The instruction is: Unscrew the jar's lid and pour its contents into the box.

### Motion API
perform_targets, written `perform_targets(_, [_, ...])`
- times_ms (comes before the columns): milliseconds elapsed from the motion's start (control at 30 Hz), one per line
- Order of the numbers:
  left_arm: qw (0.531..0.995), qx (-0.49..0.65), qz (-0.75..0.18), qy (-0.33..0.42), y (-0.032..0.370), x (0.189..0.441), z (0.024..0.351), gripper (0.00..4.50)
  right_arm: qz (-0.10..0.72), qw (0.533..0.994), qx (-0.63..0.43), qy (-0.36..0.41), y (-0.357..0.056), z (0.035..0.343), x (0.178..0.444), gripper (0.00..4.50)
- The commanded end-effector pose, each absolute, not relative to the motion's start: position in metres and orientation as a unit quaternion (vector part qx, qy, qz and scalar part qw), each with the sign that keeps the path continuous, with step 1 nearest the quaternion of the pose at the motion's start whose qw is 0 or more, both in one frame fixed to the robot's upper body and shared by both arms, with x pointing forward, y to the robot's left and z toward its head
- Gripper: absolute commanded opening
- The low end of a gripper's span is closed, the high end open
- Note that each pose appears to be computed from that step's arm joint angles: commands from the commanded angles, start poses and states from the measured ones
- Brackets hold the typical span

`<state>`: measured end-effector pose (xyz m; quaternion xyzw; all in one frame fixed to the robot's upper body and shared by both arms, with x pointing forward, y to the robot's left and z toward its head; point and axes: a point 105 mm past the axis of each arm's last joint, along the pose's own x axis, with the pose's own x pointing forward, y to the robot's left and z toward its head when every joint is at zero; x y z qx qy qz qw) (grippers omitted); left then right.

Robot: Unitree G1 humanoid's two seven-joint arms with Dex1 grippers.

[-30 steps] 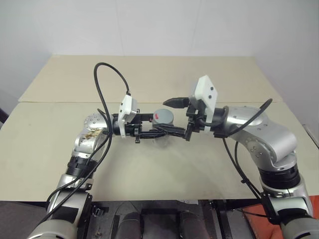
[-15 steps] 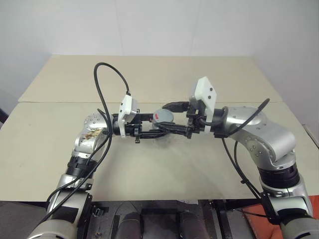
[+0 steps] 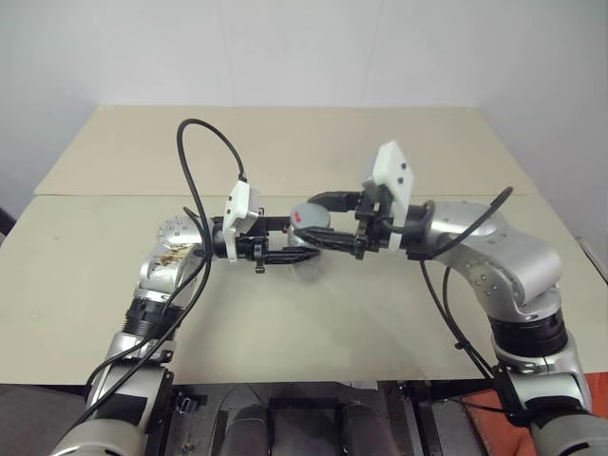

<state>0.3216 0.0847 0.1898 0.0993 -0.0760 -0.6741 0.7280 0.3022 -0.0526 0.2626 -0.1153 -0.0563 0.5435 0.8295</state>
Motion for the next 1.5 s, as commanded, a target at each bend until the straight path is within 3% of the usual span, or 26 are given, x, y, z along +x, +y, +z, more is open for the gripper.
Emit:
perform_targets(33, [0.729,0.108,-0.669,-0.098,0.092,0.317,0.202,2.24,0.504,0.851,-0.093,-0.112,-0.071,0.294,0.309,2.75])
perform_targets(167, [0.746,0.108,-0.649,-0.103,0.102,0.318,0.205,2.24,0.44,0.887,-0.102,-0.097,-0.095,0.28,0.328,2.75])
perform_targets(300, [0.776,0.114,-0.61,-0.112,0.118,0.325,0.212,2.24,0.366,0.92,-0.134,-0.028,-0.121,0.227,0.348,2.75])
perform_targets(467, [0.812,0.119,-0.558,-0.125,0.136,0.335,0.22,2.24,0.323,0.932,-0.153,0.052,-0.141,0.16,0.353,2.75])
perform_targets(700, [0.822,0.119,-0.543,-0.124,0.144,0.335,0.221,2.24,0.26,0.951,-0.15,0.077,-0.153,0.123,0.365,2.75])
perform_targets(733, [0.822,0.119,-0.543,-0.125,0.143,0.334,0.222,2.24,0.258,0.951,-0.149,0.078,-0.154,0.121,0.365,2.75])
perform_targets(900, [0.823,0.122,-0.54,-0.129,0.143,0.333,0.224,2.24,0.291,0.944,-0.137,0.071,-0.151,0.129,0.355,4.36])
perform_targets(1133, [0.829,0.181,-0.504,-0.161,0.149,0.342,0.248,2.24,0.415,0.897,-0.141,0.056,-0.146,0.17,0.314,4.44])
perform_targets(1233, [0.829,0.309,-0.438,-0.16,0.153,0.363,0.246,2.24,0.462,0.875,-0.134,0.056,-0.144,0.184,0.297,4.44])
perform_targets(1333, [0.799,0.443,-0.37,-0.167,0.154,0.386,0.241,2.24,0.484,0.863,-0.137,0.056,-0.143,0.191,0.291,4.44])
perform_targets(1433, [0.663,0.65,-0.313,-0.202,0.142,0.399,0.242,2.24,0.496,0.853,-0.15,0.054,-0.141,0.195,0.289,4.44])
perform_targets(1500, [0.581,0.727,-0.279,-0.237,0.132,0.407,0.25,2.24,0.5,0.851,-0.154,0.048,-0.139,0.199,0.29,4.44])
